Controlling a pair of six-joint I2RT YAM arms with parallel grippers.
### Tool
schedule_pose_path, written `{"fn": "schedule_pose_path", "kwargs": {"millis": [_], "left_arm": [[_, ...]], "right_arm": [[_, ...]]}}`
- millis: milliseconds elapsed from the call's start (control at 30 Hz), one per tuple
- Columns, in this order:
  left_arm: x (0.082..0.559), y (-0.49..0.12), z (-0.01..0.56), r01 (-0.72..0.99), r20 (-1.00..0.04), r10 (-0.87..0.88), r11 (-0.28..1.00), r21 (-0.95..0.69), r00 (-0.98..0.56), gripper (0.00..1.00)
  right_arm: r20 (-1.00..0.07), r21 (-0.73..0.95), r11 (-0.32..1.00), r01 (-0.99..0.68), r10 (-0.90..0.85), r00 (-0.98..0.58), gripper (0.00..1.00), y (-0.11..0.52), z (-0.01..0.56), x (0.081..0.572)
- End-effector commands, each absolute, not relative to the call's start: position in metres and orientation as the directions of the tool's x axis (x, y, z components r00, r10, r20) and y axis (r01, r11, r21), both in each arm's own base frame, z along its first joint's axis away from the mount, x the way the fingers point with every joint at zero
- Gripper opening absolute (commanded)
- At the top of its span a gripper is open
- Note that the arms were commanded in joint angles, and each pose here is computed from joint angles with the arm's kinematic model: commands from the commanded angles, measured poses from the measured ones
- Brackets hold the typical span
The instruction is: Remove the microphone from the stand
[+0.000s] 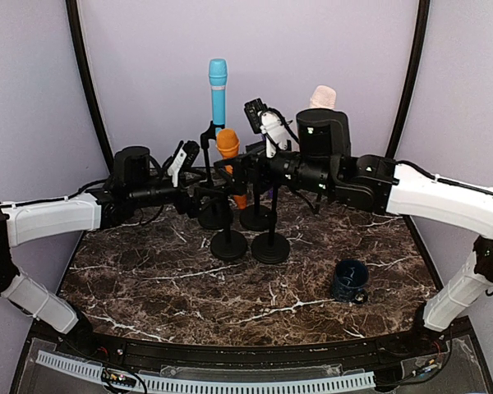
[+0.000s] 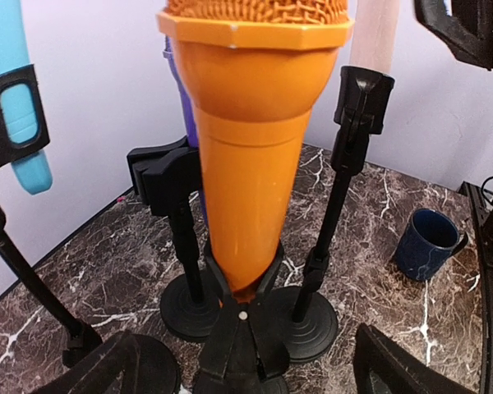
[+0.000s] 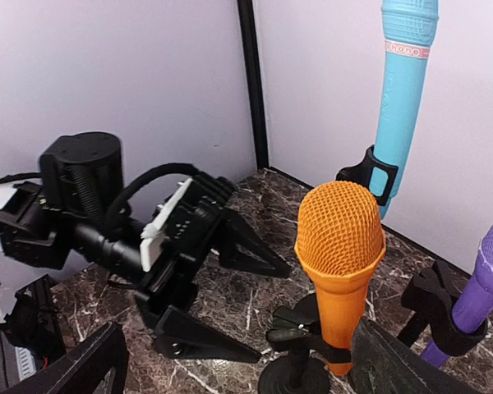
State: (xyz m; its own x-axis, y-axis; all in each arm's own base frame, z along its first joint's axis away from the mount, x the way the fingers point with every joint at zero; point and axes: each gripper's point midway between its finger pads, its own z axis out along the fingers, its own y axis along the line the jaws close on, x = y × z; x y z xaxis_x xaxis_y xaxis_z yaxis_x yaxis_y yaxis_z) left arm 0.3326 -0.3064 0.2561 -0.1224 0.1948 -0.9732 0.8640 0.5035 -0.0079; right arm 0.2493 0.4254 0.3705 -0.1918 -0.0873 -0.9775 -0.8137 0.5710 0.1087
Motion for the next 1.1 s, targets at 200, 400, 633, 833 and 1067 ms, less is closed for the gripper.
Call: {"fn": "schedule_pose_path", "kwargs": {"millis": [200, 400, 633, 833, 1067], "left_arm": [[0.323, -0.285, 0.251, 0.790, -0.956, 0.137, 0.599, -0.127, -0.258, 0.94], [0.322, -0.287, 0.254, 0.798, -0.962, 0.116, 0.588, -0.136, -0.249, 0.94], [0.330, -0.294, 0.251, 0.807, -0.959, 0.141, 0.578, -0.121, -0.245, 0.94], [0.335, -0.299, 0.250, 0.811, -0.957, 0.143, 0.571, -0.128, -0.252, 0.94], [0.338, -0.302, 0.250, 0.814, -0.958, 0.147, 0.568, -0.120, -0.244, 0.94]], "right_arm": [[-0.968, -0.037, 0.762, -0.646, -0.189, -0.167, 0.93, 0.448, 0.374, 0.312], [-0.955, -0.104, 0.801, -0.589, -0.246, -0.166, 0.85, 0.462, 0.364, 0.334], [-0.957, -0.113, 0.837, -0.536, -0.238, -0.168, 0.87, 0.455, 0.365, 0.345], [-0.962, -0.089, 0.837, -0.540, -0.212, -0.169, 0.93, 0.452, 0.368, 0.355], [-0.966, -0.078, 0.840, -0.537, -0.197, -0.168, 0.92, 0.450, 0.372, 0.369]]}}
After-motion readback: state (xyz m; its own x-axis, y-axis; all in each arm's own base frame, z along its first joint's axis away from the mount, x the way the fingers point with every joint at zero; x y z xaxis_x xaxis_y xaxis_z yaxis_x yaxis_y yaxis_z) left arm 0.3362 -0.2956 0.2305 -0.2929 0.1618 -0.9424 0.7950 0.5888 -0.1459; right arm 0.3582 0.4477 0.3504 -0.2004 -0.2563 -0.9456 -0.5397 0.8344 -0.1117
